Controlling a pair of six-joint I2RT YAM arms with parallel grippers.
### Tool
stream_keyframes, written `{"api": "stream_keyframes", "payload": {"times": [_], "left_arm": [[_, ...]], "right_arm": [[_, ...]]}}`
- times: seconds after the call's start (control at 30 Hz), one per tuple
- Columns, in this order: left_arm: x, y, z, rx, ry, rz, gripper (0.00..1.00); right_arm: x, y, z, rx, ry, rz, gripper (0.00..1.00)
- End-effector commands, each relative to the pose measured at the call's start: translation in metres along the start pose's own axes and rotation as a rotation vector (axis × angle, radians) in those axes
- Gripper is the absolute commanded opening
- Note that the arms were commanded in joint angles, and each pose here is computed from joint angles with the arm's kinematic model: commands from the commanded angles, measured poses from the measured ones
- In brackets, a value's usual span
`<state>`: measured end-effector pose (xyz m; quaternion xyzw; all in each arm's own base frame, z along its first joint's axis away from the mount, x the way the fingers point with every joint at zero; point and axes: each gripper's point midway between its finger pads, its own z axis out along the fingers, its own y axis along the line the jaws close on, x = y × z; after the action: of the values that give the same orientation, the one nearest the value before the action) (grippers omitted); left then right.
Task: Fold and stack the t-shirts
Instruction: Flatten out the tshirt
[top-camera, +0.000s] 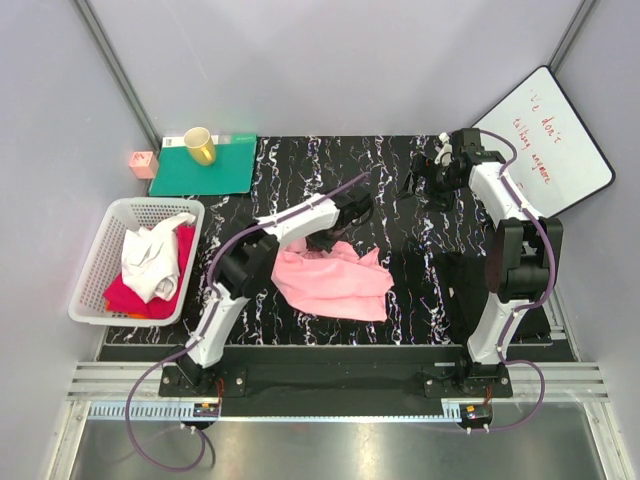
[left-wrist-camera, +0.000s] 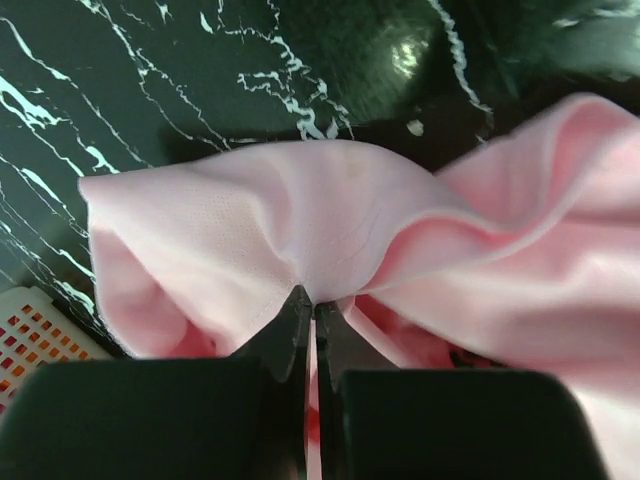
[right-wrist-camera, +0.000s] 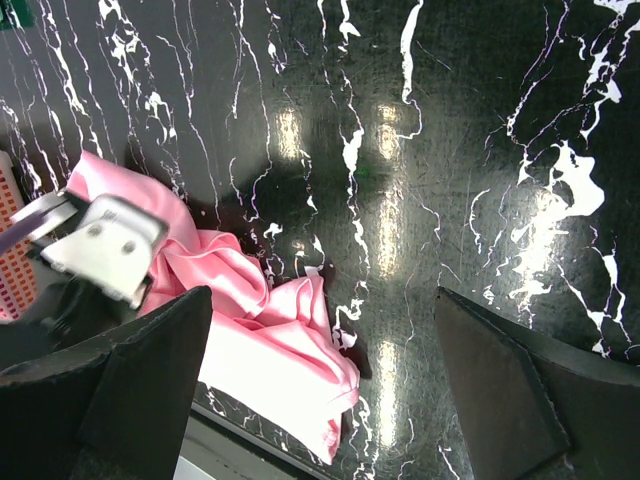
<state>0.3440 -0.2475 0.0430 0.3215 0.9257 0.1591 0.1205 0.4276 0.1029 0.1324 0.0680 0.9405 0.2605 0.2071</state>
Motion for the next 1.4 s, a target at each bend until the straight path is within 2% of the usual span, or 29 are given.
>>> {"api": "stream_keyframes", "payload": {"times": [0.0,0.07,0.13,0.23,0.27,0.37,0.47,0.57,0.63,0.67,0.8,0.83,0.9,1.13,1.37], "left_arm": [[-0.020,0.038,-0.027,-0.152,-0.094,-0.105,0.00],[-0.027,0.055,-0.054,-0.183,-0.169,-0.174,0.00],[-0.032,0.077,-0.089,-0.209,-0.264,-0.298,0.00],[-0.029,0.104,-0.115,-0.192,-0.337,-0.502,0.00],[-0.022,0.128,-0.130,-0.185,-0.376,-0.594,0.00],[0.009,0.167,-0.134,-0.166,-0.370,-0.788,0.00],[0.044,0.185,-0.121,-0.137,-0.308,-0.893,0.00],[0.070,0.186,-0.113,-0.123,-0.251,-0.919,0.00],[0.081,0.182,-0.111,-0.119,-0.220,-0.929,0.00],[0.094,0.176,-0.104,-0.119,-0.167,-0.926,0.00],[0.120,0.150,-0.087,-0.079,-0.070,-0.948,0.00],[0.126,0.146,-0.086,-0.071,-0.058,-0.952,0.00],[0.139,0.134,-0.076,-0.059,-0.007,-0.949,0.00],[0.158,0.123,-0.067,-0.055,0.045,-0.931,0.00],[0.156,0.118,-0.058,-0.055,0.077,-0.910,0.00]], "right_arm": [[-0.014,0.018,-0.020,-0.038,-0.047,-0.050,1.00],[-0.014,0.019,-0.023,-0.039,-0.053,-0.058,1.00],[-0.012,0.018,-0.025,-0.038,-0.054,-0.059,1.00],[-0.007,0.021,-0.027,-0.052,-0.047,-0.062,1.00],[-0.006,0.021,-0.027,-0.056,-0.044,-0.061,1.00],[-0.001,0.027,-0.029,-0.085,-0.033,-0.065,1.00],[0.009,0.036,-0.027,-0.123,-0.011,-0.073,1.00],[0.026,0.048,-0.019,-0.158,0.037,-0.086,0.99],[0.045,0.055,-0.008,-0.188,0.101,-0.087,0.95],[0.051,0.059,-0.005,-0.203,0.120,-0.089,0.94],[0.088,0.070,0.013,-0.242,0.238,-0.087,0.82],[0.094,0.069,0.017,-0.241,0.261,-0.076,0.72],[0.112,0.066,0.026,-0.244,0.325,-0.043,0.65],[0.157,0.040,0.043,-0.200,0.482,0.037,0.64],[0.153,0.054,0.053,-0.244,0.505,0.045,0.67]]}}
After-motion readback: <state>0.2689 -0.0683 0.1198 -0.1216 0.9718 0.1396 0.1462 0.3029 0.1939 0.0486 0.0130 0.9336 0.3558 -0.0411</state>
